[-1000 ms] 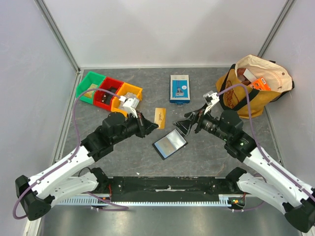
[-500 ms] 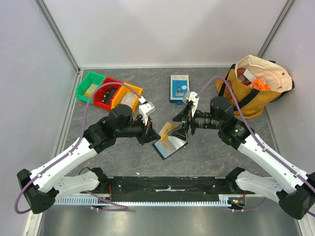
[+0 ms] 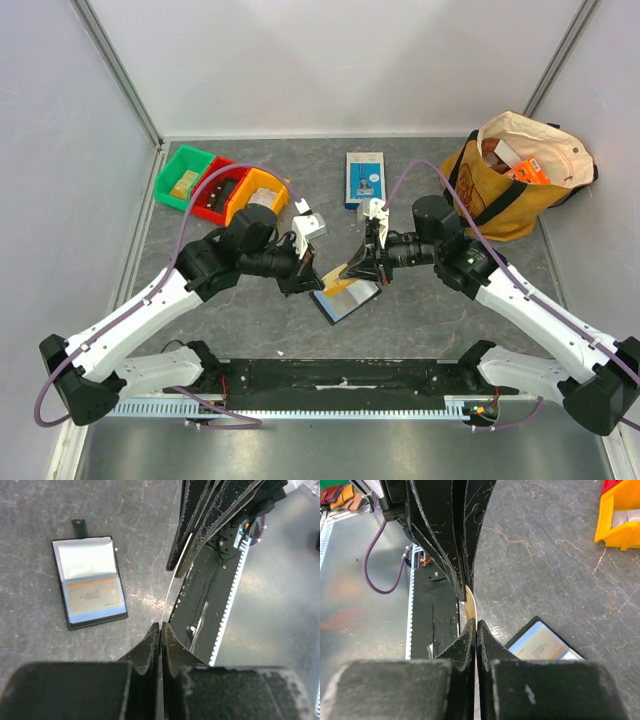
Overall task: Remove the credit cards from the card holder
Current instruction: Place the credit card in the storage box.
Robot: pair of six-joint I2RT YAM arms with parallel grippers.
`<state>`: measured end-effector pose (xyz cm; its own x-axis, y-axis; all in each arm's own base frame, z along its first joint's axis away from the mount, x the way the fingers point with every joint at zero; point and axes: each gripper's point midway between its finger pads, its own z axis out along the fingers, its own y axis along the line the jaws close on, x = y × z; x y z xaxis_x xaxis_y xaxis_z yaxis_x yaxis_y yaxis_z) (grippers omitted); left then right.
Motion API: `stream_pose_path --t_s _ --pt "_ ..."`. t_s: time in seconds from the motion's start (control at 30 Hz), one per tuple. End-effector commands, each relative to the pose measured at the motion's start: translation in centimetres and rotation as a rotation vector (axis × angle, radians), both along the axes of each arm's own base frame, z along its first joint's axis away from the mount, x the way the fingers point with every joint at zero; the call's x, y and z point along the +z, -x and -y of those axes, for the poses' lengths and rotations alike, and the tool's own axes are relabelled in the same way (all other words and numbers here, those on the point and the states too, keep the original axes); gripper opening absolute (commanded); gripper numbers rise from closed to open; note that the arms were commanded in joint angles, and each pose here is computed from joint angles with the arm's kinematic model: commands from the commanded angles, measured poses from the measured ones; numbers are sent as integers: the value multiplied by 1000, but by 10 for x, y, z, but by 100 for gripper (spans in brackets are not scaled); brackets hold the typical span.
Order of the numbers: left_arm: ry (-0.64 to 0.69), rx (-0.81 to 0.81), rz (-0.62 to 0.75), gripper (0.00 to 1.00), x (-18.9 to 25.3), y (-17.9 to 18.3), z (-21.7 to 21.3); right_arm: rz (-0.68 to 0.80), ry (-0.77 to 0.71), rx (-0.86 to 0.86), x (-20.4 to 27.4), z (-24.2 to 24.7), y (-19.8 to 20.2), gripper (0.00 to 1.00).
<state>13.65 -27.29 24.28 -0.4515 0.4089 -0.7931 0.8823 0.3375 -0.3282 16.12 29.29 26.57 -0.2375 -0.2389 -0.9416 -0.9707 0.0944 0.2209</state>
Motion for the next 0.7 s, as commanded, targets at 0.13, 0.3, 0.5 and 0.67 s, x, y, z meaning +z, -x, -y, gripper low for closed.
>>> stream_pose_path --t_s 0.13,0.3,0.5,0.67 --pt "55 342 101 46 19 -41 -21 5 -83 -148 24 2 -14 0" --pt "322 603 78 75 41 -56 -36 -94 -263 -468 38 14 -51 0" --pt "656 624 -43 74 52 -50 -24 -365 -570 -629 53 24 -62 0" --pt "799 577 -153 68 49 -47 -8 -573 -740 -671 44 29 -66 0"
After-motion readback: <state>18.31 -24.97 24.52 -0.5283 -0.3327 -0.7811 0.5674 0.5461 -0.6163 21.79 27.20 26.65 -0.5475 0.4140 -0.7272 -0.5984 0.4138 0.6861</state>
